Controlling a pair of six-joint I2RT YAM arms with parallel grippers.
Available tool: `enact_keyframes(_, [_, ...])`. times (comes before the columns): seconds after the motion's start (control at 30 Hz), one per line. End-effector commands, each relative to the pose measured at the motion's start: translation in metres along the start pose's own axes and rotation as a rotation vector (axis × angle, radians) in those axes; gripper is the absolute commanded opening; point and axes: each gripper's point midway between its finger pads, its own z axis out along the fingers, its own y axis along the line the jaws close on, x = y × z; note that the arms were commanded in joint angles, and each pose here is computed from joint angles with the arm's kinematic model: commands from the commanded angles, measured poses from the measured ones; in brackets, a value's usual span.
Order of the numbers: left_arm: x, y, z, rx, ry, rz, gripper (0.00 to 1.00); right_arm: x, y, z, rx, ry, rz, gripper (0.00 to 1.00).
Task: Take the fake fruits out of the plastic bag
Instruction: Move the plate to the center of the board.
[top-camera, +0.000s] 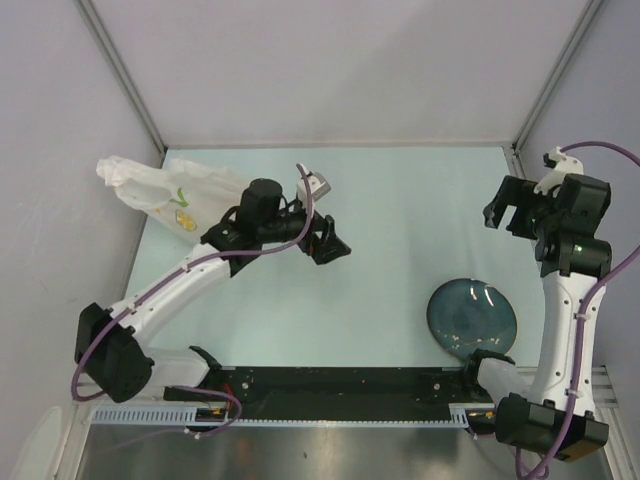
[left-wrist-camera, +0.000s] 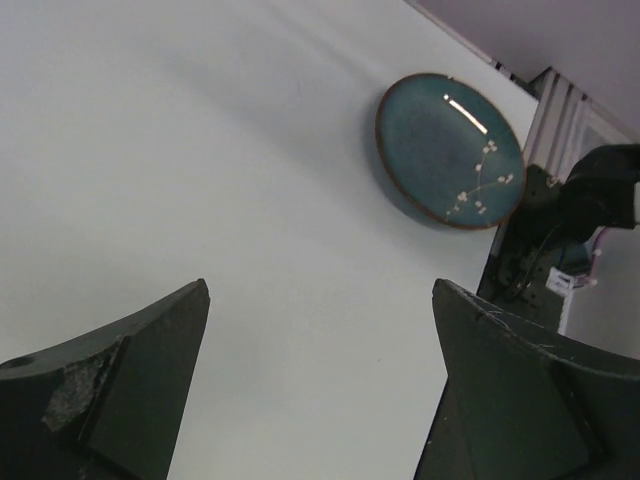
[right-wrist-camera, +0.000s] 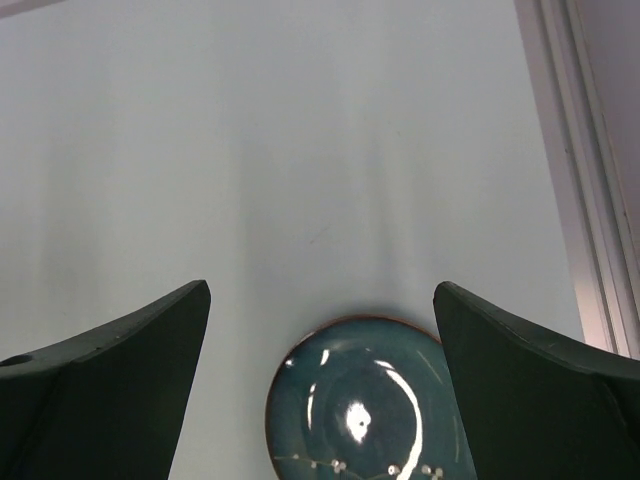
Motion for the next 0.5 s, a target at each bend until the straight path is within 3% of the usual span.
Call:
enact_keyframes(0.0, [-0.041,-0.019,0.028,0.051,-0.087,-0.152,0.98,0.017,-0.018,-0.007,0.041,0.099,0.061,1.0])
enact_keyframes(0.03, [-0.036,-0.022,0.043,0.065,-0.063,-0.231,0.99,0.026,-0.021,-0.011,0.042,0.143,0.052,1.0])
enact_keyframes(0.1, [-0.048,-0.032,0.06,0.114,-0.08,-0.23,0.98,0.029,-0.029,-0.014,0.055,0.167,0.06,1.0])
enact_keyframes(0.13, [-0.033,-0.039,0.081,0.145,-0.03,-0.237,0.97,0.028,-0.03,-0.017,0.061,0.171,0.062,0.99])
enact_keyframes(0.2, [-0.035,-0.044,0.098,0.173,-0.011,-0.252,0.91,0.025,-0.036,-0.021,0.076,0.164,0.08,1.0])
enact_keyframes(0.23, [-0.01,-0.041,0.121,0.181,0.066,-0.331,0.83,0.025,-0.033,-0.024,0.064,0.165,0.093,1.0])
enact_keyframes(0.33, [-0.011,-0.051,0.149,0.237,0.025,-0.354,0.73,0.025,-0.031,-0.029,0.048,0.161,0.117,1.0])
enact_keyframes(0.47, [0.02,-0.061,0.191,0.267,0.083,-0.363,0.67,0.023,-0.032,-0.033,0.053,0.14,0.134,1.0])
